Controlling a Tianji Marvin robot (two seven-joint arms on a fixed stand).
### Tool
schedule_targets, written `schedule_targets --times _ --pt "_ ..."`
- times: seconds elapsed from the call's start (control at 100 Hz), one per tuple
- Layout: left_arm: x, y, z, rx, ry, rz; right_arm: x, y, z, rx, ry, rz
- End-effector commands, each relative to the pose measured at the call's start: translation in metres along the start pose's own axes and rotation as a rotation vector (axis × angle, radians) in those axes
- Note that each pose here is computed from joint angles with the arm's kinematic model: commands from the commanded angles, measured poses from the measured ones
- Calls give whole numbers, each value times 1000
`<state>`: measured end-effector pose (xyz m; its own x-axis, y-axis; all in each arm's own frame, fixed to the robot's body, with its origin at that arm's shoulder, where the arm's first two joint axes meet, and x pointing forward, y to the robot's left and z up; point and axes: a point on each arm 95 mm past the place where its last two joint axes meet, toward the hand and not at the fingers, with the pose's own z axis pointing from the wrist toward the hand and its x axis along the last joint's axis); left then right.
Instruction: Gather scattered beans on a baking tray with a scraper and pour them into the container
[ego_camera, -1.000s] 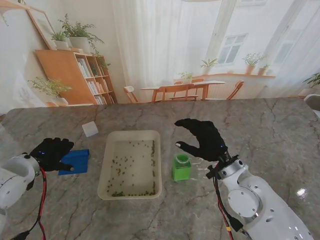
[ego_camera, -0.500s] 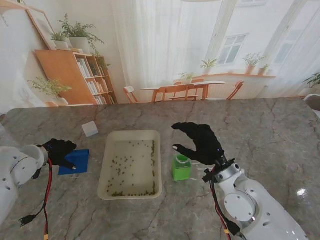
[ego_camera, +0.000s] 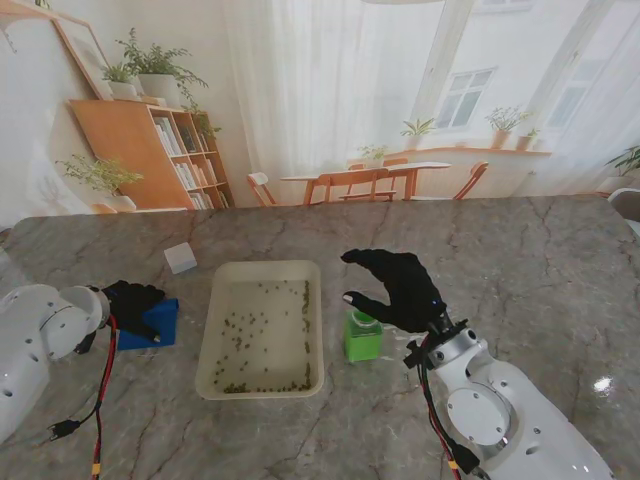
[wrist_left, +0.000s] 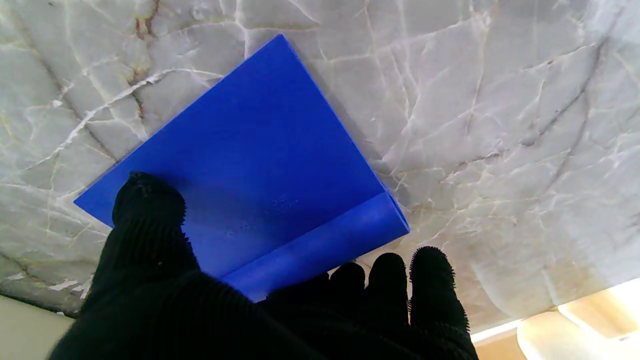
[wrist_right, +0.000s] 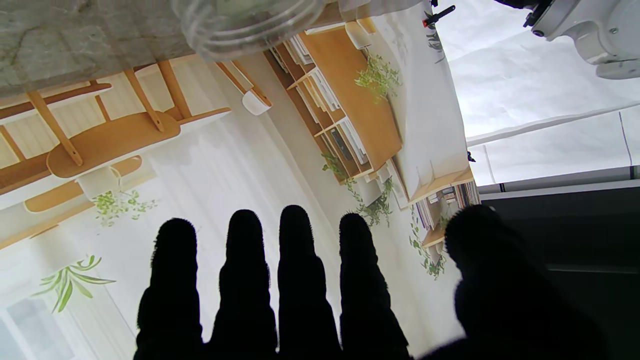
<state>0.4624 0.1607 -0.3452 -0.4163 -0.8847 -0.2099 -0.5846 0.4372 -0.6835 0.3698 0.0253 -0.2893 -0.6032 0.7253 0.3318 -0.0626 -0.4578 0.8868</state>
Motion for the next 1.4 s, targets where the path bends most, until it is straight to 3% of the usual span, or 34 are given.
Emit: schedule_targets --times 0.0,0.3,0.63,0.94,1.39 --pt "4 11 6 -25 7 -8 1 -3 -1 19 -3 6" --pt "18 29 20 -40 11 27 1 -5 -2 26 -8 10" --pt "24 41 36 -107 35 50 1 -6 -4 17 -21 16" --pt "25 54 47 -158 -16 12 0 -5 -8 13 -32 14" --pt "18 54 42 15 -139 -30 0 -5 -9 5 -47 8"
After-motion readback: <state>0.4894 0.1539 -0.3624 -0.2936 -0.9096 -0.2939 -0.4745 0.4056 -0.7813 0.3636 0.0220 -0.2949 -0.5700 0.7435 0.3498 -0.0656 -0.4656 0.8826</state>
